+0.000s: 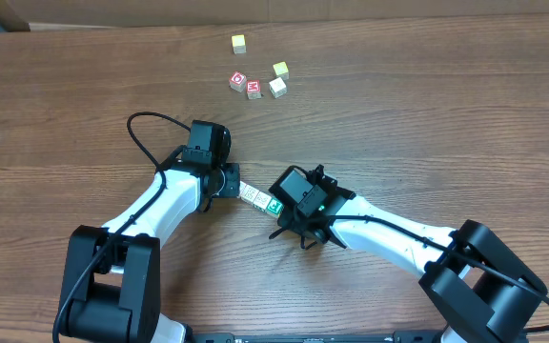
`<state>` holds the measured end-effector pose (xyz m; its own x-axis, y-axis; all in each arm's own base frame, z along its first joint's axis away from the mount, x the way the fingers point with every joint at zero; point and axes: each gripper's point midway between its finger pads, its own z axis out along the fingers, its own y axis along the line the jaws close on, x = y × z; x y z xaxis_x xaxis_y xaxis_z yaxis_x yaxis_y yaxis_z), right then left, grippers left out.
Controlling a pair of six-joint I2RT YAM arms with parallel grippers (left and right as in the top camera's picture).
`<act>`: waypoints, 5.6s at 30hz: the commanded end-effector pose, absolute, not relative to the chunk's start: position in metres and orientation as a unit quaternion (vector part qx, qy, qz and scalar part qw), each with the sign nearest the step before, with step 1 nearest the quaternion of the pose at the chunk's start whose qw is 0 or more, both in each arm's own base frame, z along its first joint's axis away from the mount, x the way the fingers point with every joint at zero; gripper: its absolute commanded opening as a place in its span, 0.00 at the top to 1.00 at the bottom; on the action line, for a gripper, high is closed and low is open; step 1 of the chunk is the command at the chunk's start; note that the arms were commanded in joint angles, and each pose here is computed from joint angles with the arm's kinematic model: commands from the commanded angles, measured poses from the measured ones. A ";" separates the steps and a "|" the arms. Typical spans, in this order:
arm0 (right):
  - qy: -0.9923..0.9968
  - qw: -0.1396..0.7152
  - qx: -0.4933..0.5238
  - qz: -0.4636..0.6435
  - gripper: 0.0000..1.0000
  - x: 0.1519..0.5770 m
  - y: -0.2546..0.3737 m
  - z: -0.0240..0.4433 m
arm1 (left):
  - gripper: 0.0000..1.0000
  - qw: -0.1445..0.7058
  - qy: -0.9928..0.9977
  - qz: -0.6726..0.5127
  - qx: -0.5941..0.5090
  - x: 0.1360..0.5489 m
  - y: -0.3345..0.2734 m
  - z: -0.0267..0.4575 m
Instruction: Flip 5 blocks
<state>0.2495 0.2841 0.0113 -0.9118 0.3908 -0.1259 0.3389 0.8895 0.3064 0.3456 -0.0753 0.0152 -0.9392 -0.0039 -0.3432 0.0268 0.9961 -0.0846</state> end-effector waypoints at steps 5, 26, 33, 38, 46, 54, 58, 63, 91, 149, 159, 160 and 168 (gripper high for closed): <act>0.953 0.079 0.225 0.184 0.96 0.247 0.310 0.022 | 0.94 0.156 0.983 -0.094 0.034 0.337 -0.099 0.011; 0.952 0.088 0.231 0.180 0.96 0.249 0.307 0.021 | 0.89 0.152 0.984 -0.087 0.025 0.342 -0.087 0.004; 0.953 0.087 0.230 0.179 0.96 0.248 0.308 0.021 | 0.93 0.157 0.983 -0.089 0.021 0.345 -0.085 0.005; 0.949 0.090 0.244 0.178 0.96 0.246 0.309 0.021 | 0.94 0.162 0.982 -0.090 0.022 0.347 -0.085 0.006; 0.943 0.091 0.257 0.190 0.96 0.247 0.315 0.023 | 0.94 0.166 0.981 -0.097 0.023 0.349 -0.088 0.007; 0.920 0.068 0.339 0.185 0.96 0.243 0.316 0.011 | 0.94 0.166 0.979 -0.113 0.026 0.349 -0.094 0.009; 0.919 0.065 0.341 0.188 0.96 0.240 0.324 0.003 | 0.93 0.168 0.979 -0.113 0.030 0.350 -0.094 0.009; 0.917 0.066 0.337 0.203 0.96 0.241 0.332 0.004 | 0.94 0.176 0.977 -0.114 0.031 0.353 -0.095 0.010; 0.881 0.050 0.404 0.241 0.96 0.238 0.361 -0.009 | 0.95 0.201 0.971 -0.120 0.041 0.365 -0.098 0.016; 0.961 0.134 0.156 0.186 0.96 0.306 0.233 0.082 | 0.96 0.210 0.971 -0.115 -0.023 0.427 -0.091 0.092; 0.965 0.116 0.138 0.188 0.96 0.295 0.232 0.066 | 0.96 0.200 0.973 -0.114 -0.034 0.428 -0.090 0.082; 0.964 0.112 0.123 0.205 0.96 0.290 0.245 0.064 | 0.96 0.200 0.973 -0.111 -0.039 0.427 -0.089 0.082; 0.954 0.168 -0.087 0.233 0.96 0.239 0.333 0.052 | 0.96 0.166 0.971 -0.056 -0.162 0.415 -0.028 0.072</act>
